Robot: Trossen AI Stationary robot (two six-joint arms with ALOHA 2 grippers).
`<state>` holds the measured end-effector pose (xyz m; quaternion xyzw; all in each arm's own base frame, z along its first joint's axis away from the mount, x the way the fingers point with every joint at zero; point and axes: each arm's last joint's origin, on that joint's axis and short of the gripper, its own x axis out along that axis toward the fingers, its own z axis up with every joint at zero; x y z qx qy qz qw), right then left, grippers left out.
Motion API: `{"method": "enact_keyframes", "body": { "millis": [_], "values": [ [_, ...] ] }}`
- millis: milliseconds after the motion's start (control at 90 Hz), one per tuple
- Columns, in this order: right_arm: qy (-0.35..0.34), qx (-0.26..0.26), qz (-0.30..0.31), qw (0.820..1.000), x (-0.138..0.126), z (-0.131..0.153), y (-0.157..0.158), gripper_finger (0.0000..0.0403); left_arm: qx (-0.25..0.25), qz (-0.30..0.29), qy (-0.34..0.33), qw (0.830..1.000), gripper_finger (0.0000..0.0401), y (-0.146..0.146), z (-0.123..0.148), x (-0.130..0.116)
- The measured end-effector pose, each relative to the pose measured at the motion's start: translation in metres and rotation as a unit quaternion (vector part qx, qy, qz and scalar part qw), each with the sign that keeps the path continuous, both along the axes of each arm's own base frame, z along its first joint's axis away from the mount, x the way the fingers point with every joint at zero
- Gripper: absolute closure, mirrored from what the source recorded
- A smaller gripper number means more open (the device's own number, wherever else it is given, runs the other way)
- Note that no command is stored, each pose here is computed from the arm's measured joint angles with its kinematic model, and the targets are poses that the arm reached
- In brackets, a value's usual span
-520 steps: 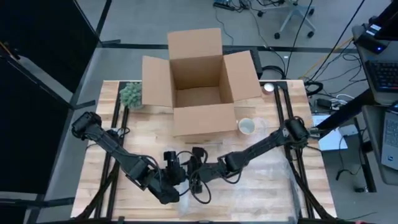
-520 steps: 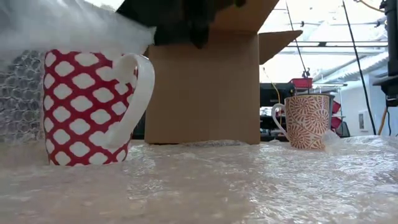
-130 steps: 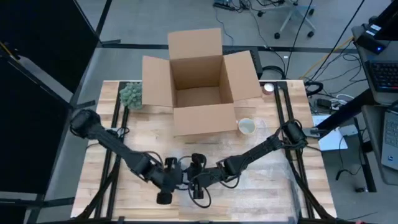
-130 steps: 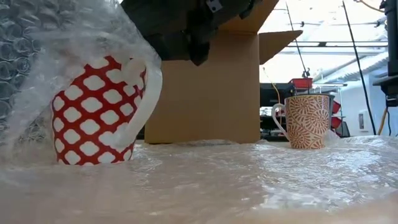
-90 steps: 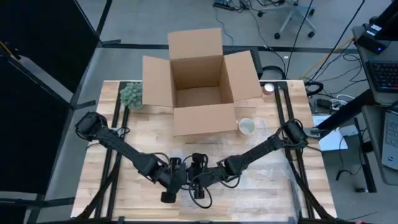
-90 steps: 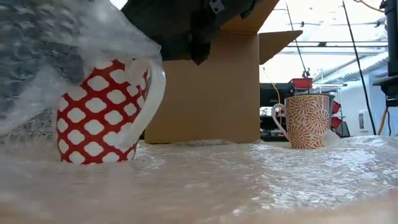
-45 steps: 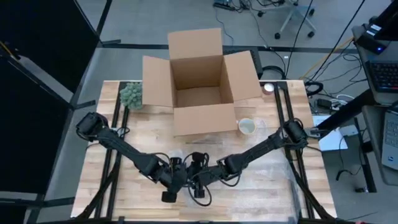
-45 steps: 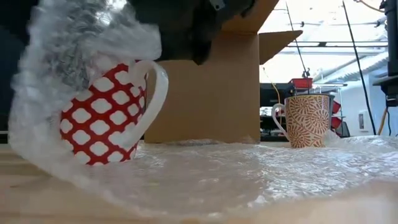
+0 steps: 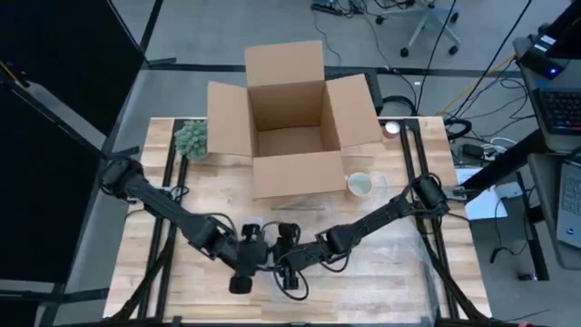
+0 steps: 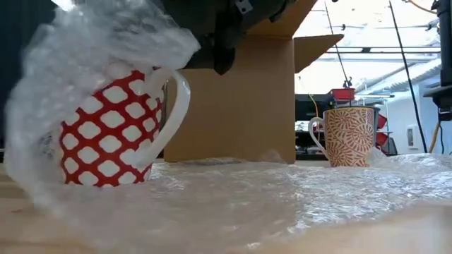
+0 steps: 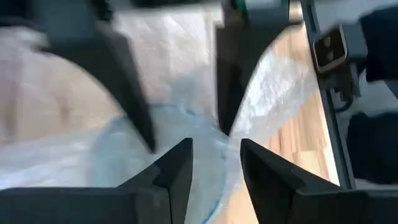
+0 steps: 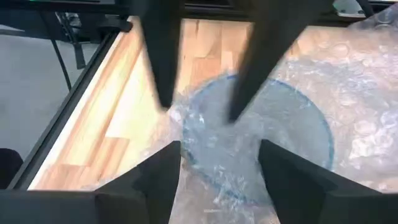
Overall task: Wrap mug
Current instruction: Wrap the red cup in the bubble wrap
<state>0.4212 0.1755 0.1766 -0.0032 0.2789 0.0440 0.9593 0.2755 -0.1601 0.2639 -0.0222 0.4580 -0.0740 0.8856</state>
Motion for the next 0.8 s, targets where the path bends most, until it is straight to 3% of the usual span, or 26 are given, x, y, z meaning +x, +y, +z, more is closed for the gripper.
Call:
{"method": "enact_keyframes", "body": {
  "millis": [178, 278, 367, 567, 678, 800],
  "values": [
    [0.000, 0.000, 0.001, 1.000, 0.000, 0.000, 0.000, 0.0204, 0.075, 0.054, -0.027, 0.995, 0.0279, 0.023, 0.028, -0.027],
    [0.001, 0.000, 0.001, 1.000, 0.000, 0.000, 0.000, 0.0204, 0.148, 0.127, -0.042, 0.980, 0.0279, 0.037, 0.036, -0.041],
    [0.001, -0.001, 0.001, 1.000, 0.000, 0.000, 0.000, 0.0204, 0.176, 0.169, -0.028, 0.969, 0.0279, 0.050, 0.031, -0.050],
    [-0.002, 0.001, 0.001, 1.000, 0.000, 0.000, 0.000, 0.0204, 0.145, 0.203, 0.006, 0.968, 0.0279, 0.064, -0.013, -0.046],
    [-0.004, 0.001, 0.000, 1.000, 0.000, 0.000, 0.000, 0.0204, 0.081, 0.166, -0.015, 0.983, 0.0279, 0.060, -0.027, -0.038],
    [-0.004, 0.001, 0.000, 1.000, 0.000, 0.000, 0.000, 0.0204, 0.032, 0.130, -0.061, 0.989, 0.0279, 0.049, -0.024, -0.032]
  ]
}}
